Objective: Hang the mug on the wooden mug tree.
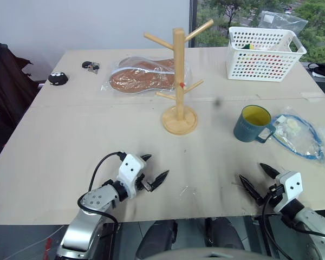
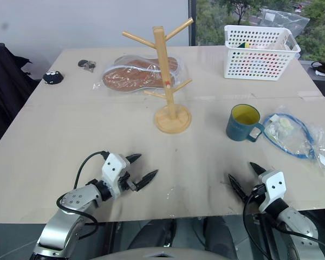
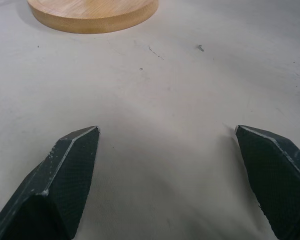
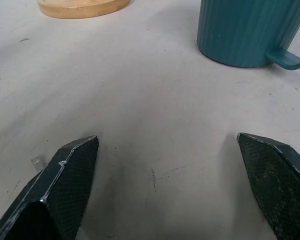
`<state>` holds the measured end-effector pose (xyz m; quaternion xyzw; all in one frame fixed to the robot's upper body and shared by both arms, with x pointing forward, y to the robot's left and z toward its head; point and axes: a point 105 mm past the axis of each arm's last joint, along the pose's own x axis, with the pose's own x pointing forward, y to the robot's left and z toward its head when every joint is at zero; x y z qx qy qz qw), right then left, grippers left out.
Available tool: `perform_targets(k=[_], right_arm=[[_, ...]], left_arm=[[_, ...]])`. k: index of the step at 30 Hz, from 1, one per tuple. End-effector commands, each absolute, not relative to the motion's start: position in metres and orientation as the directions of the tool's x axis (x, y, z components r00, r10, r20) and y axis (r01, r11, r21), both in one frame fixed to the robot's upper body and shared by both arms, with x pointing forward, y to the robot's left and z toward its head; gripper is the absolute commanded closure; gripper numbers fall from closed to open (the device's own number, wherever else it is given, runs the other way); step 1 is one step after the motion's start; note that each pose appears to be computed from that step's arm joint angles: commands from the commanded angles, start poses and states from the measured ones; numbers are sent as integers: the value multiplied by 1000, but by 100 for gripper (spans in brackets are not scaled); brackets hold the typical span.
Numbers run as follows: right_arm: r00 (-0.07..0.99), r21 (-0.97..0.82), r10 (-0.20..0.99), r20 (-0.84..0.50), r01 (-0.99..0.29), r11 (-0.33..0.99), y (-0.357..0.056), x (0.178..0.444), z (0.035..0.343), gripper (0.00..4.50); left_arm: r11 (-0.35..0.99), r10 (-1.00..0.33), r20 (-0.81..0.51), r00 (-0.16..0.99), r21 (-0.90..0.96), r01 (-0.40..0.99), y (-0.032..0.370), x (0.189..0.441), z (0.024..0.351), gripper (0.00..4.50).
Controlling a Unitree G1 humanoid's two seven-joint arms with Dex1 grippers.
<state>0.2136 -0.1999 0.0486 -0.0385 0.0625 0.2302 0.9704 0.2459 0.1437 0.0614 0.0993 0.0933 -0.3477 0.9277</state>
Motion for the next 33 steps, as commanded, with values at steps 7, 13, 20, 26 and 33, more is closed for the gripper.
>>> perform_targets(k=[7, 13, 20, 26, 33], right_arm=[[890, -60, 440, -121, -449, 891, -201, 218, 53, 4], [893, -56, 434, -118, -442, 895, -202, 218, 53, 4], [929, -54, 361, -79, -366, 929, -209, 222, 59, 4], [976, -82, 218, -5, -218, 973, -226, 240, 77, 4], [996, -108, 53, 73, -45, 993, -239, 272, 100, 4]], left_arm=[[720, -657, -193, 729, 126, 682, 140, 244, 77, 0], [716, -662, -190, 725, 126, 687, 139, 245, 77, 0], [702, -674, -187, 714, 138, 699, 137, 246, 77, 0], [636, -732, -145, 666, 205, 744, 130, 259, 99, 0], [366, -908, -119, 403, 245, 898, 97, 254, 142, 0]])
